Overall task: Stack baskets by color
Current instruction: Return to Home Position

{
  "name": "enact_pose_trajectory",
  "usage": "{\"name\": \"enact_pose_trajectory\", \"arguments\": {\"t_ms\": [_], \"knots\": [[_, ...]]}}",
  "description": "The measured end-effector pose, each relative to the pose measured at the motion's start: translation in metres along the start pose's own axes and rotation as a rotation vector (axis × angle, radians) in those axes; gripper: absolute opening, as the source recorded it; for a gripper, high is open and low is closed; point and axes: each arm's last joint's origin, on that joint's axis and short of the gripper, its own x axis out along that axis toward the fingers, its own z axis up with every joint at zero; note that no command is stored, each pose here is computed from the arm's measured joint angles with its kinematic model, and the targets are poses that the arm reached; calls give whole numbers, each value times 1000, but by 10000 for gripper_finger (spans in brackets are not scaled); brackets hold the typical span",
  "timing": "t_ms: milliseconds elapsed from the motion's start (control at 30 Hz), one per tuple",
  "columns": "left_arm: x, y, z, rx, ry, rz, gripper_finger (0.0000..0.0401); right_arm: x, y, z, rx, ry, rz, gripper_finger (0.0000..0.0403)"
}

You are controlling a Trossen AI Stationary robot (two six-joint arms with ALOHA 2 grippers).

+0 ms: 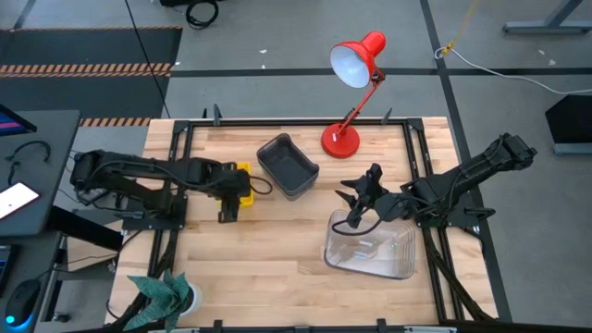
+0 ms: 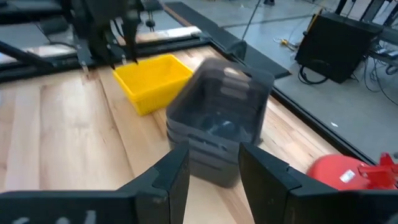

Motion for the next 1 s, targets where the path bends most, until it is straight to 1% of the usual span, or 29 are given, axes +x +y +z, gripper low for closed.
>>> {"name": "enact_pose_trajectory", "arguments": {"t_ms": [167,233,367,500,767,900,1000], "knots": [[-15,3,4,17,-148,2,144,0,-2,-5,-2,37,-17,131],[-17,3,4,12,-207,-1,131,1,-4,-11,-6,45,-21,124],[-5,0,-10,-4,-322,-51,111,0,-10,-23,8,60,-29,110],[2,-1,-24,-42,-426,-63,95,-3,-19,-32,27,59,-32,96],[-3,0,-36,-67,-680,-68,66,-19,-42,-45,77,14,18,73],[-1,-1,-41,-70,-763,-74,55,-24,-52,-53,108,-30,44,65],[1,-2,-45,-50,-821,-72,48,-26,-58,-58,118,-61,90,58]]}}
